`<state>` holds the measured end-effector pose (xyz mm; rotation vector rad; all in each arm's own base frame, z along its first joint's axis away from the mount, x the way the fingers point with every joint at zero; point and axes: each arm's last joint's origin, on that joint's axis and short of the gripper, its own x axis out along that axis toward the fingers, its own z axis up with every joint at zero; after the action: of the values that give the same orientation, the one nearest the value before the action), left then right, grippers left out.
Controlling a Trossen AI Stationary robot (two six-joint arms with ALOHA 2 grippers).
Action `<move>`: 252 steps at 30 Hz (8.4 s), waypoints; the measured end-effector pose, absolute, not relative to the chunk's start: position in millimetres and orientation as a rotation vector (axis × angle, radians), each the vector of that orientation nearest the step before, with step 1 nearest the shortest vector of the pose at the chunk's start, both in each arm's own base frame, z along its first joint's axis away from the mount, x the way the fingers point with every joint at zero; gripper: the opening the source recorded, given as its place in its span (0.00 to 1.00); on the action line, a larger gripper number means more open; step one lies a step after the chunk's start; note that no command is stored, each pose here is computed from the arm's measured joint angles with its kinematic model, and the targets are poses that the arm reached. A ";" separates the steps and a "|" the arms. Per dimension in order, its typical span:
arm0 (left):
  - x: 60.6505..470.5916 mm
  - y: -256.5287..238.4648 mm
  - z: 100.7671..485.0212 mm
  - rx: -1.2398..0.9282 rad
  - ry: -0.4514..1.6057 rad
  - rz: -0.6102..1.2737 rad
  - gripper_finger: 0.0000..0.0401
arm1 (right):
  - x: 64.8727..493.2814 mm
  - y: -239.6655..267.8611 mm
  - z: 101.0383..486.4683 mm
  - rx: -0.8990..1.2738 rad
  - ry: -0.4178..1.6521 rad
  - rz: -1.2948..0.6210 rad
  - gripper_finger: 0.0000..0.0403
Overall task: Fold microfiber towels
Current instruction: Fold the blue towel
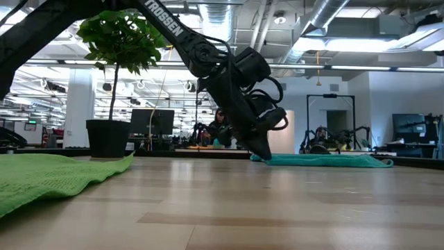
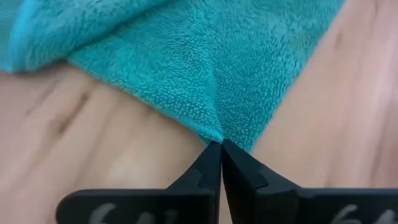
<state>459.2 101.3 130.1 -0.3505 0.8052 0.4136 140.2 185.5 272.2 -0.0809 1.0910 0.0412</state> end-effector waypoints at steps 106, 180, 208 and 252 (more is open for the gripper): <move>378.0 -104.0 217.3 -0.125 1.161 0.319 0.36 | 228.9 42.4 151.1 -0.351 1.434 0.197 0.62; 444.3 -104.7 193.6 0.089 0.593 0.447 0.36 | 245.1 47.7 273.1 -0.252 1.085 -0.114 0.01; 439.5 -117.8 130.8 0.100 0.750 0.545 0.36 | 245.1 47.7 272.9 -0.252 1.085 -0.115 0.02; 382.6 -142.0 150.2 0.289 1.179 0.502 0.01 | 237.4 45.9 272.6 -0.261 1.170 -0.126 0.02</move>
<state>382.6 -142.0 150.2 0.2891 1.1792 0.5022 237.4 45.9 272.6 -0.2607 1.1702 -0.1262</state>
